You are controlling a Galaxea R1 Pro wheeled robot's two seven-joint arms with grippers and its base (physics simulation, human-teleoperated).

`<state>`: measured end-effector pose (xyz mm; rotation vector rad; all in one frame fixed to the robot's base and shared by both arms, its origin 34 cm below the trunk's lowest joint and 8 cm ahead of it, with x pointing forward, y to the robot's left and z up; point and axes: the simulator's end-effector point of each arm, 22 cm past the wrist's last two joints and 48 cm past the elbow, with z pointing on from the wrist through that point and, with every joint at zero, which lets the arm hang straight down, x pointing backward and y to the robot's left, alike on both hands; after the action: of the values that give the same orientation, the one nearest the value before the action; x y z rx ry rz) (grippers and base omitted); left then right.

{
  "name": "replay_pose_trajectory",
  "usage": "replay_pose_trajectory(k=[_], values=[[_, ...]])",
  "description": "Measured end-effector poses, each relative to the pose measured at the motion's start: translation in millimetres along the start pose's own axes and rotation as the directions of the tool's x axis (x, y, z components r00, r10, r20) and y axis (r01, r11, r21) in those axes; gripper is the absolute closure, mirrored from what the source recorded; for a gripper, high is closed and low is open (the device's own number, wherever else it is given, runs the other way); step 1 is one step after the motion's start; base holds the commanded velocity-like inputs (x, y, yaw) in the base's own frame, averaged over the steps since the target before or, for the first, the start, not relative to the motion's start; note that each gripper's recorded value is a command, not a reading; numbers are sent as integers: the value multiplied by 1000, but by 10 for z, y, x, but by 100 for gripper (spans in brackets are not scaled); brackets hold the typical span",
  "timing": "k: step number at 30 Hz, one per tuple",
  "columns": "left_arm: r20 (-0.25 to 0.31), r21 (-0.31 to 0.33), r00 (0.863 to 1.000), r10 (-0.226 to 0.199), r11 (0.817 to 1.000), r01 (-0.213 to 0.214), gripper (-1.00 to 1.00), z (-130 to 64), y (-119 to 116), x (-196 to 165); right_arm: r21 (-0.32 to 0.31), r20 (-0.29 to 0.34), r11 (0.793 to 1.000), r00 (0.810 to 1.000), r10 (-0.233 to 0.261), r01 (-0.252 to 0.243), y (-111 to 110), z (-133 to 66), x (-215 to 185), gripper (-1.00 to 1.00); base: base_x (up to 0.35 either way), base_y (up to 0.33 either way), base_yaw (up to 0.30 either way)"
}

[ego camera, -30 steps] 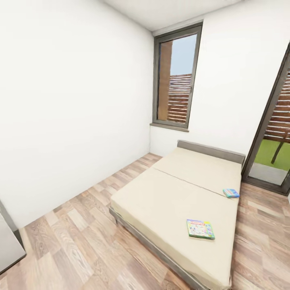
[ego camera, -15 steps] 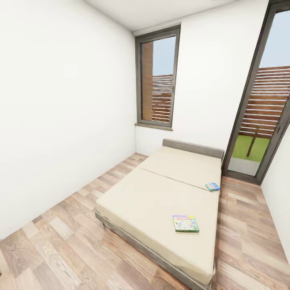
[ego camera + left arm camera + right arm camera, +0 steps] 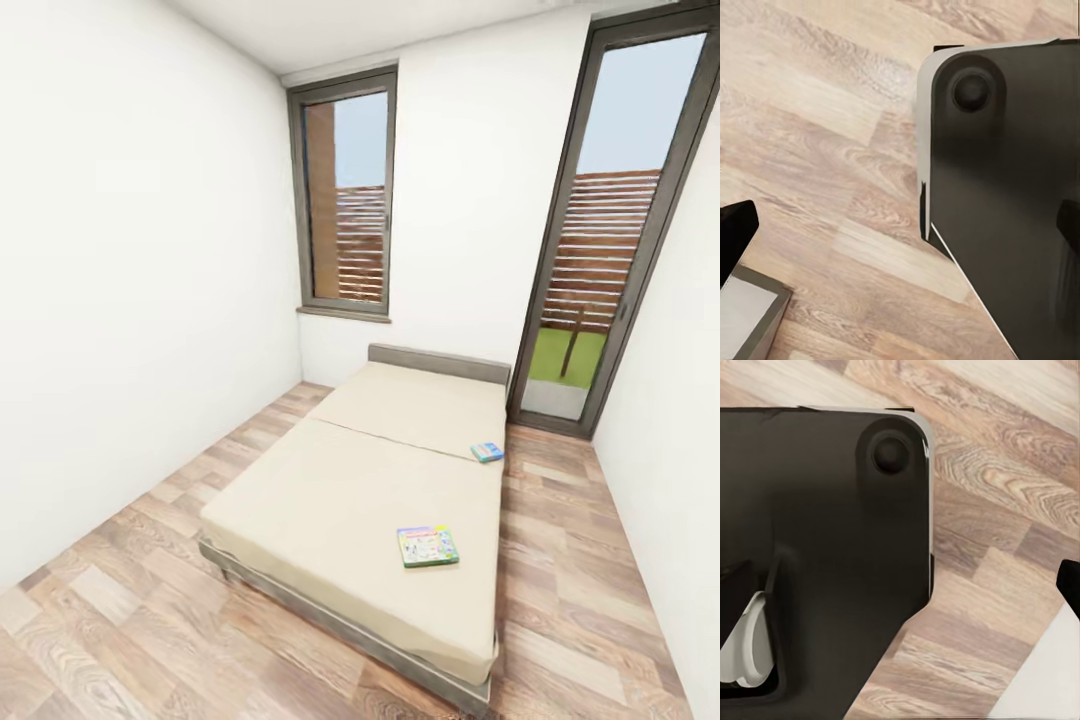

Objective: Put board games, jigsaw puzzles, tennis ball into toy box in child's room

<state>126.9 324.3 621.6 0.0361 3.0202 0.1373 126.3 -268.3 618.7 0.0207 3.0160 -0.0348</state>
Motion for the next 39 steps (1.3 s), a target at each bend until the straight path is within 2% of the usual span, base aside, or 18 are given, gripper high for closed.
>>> replay_pose_trajectory(k=[16, 39], values=[[-1, 21, 1000, -3, 1000, 3, -100, -2, -169, 3, 1, -4, 1000, 1000, -2, 2, -4, 0, 10, -100, 0, 0, -262], [-2, 23, 1000, 2, 1000, -2, -100, -2, -178, 6, -3, 3, 1000, 1000, -1, 1, 19, 0, -5, -100, 0, 0, -250]])
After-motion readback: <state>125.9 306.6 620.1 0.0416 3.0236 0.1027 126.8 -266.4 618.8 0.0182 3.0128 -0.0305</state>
